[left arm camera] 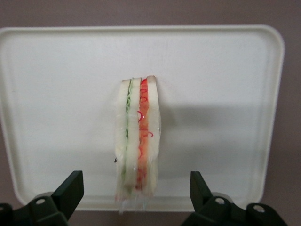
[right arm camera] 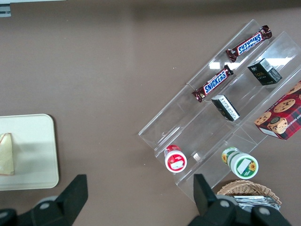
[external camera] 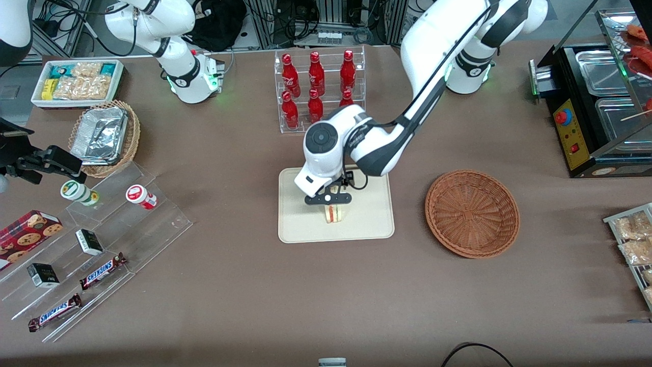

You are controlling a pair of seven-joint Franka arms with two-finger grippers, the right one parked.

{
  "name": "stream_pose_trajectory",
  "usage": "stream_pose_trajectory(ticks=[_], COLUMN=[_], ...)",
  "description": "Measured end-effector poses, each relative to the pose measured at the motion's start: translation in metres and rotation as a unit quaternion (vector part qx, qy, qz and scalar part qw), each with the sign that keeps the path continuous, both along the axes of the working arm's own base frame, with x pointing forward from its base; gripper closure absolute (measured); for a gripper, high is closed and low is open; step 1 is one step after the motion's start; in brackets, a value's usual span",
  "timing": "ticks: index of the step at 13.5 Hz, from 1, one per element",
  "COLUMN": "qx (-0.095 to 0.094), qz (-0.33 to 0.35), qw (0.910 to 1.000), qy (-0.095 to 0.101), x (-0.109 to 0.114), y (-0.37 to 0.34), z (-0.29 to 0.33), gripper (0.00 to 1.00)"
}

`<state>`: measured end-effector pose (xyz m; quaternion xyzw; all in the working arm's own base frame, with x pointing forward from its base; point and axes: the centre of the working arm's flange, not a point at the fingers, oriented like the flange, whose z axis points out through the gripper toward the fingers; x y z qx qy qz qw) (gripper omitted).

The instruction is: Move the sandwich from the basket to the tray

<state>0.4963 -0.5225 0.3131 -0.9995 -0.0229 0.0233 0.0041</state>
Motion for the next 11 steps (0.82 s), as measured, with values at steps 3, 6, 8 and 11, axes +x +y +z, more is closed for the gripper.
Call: stream_pose_trajectory(ticks=[3, 6, 8, 11], qx=[-0.008, -0.005, 0.007, 0.024], qz=[0.043, 0.127, 0.169, 0.211], qw=[0.9983, 0.9893, 0.9832, 0.9759], qy=[-0.038, -0.073, -0.069, -0.048], x=[0.005, 0.018, 0.022, 0.036], y=[0.018, 0.06, 0.094, 0.169], z=[0.088, 0.162, 0.199, 0.244], gripper=[0.0, 0.0, 0.0, 0.0])
